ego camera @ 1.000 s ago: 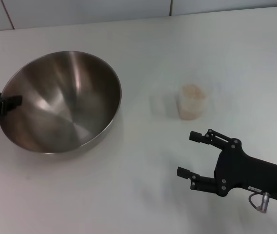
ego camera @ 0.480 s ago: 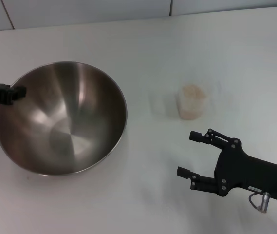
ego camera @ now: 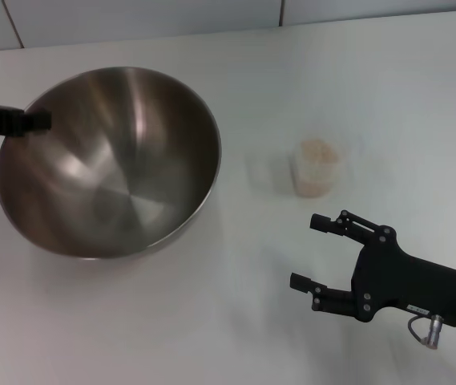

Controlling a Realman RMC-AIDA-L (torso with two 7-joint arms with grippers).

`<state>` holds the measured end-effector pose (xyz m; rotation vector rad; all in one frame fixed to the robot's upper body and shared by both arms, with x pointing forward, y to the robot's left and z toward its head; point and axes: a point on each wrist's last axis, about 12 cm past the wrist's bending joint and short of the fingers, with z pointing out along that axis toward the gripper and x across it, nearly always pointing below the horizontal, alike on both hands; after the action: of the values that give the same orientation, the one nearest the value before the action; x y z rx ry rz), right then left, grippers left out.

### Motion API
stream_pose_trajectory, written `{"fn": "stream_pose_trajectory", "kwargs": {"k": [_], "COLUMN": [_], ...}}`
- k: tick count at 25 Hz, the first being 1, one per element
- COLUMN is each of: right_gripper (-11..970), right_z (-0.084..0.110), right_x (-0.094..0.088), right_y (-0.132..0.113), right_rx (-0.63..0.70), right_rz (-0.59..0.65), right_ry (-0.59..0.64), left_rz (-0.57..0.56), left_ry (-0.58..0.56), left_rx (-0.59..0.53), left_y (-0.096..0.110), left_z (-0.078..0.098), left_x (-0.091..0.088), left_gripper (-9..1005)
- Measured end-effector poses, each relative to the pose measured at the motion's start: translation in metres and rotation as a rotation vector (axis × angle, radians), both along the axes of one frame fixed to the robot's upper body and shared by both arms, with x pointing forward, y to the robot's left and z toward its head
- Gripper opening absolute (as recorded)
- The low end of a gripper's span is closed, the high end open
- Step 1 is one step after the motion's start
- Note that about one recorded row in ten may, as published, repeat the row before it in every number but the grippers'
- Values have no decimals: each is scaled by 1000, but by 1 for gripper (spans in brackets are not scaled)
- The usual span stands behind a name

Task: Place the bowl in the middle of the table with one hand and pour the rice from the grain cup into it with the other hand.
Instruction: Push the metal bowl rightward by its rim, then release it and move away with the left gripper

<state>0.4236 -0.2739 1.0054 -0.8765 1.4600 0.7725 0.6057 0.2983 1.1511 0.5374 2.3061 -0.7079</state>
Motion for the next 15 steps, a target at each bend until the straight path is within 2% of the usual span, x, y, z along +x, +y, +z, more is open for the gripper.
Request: {"fn": "stream_pose_trajectory", "kwargs": {"k": [5,10,15], "right_gripper": [831,831,832], "right_z": [1,2,3], "right_x": [0,1,2], "right_y": [0,1,1], "right_rx": [4,6,12], "right_rz": [2,6,11], "right_ry": [-3,-9,-15], "left_rz": [-28,-44,-40], "left_ry": [-35,-44,-46], "left_rx": [-6,25,40], "left_y": [-22,-49,-59], "left_z": [1,-8,-13], "left_x": [11,26,33], "left_gripper": [41,42,42]}}
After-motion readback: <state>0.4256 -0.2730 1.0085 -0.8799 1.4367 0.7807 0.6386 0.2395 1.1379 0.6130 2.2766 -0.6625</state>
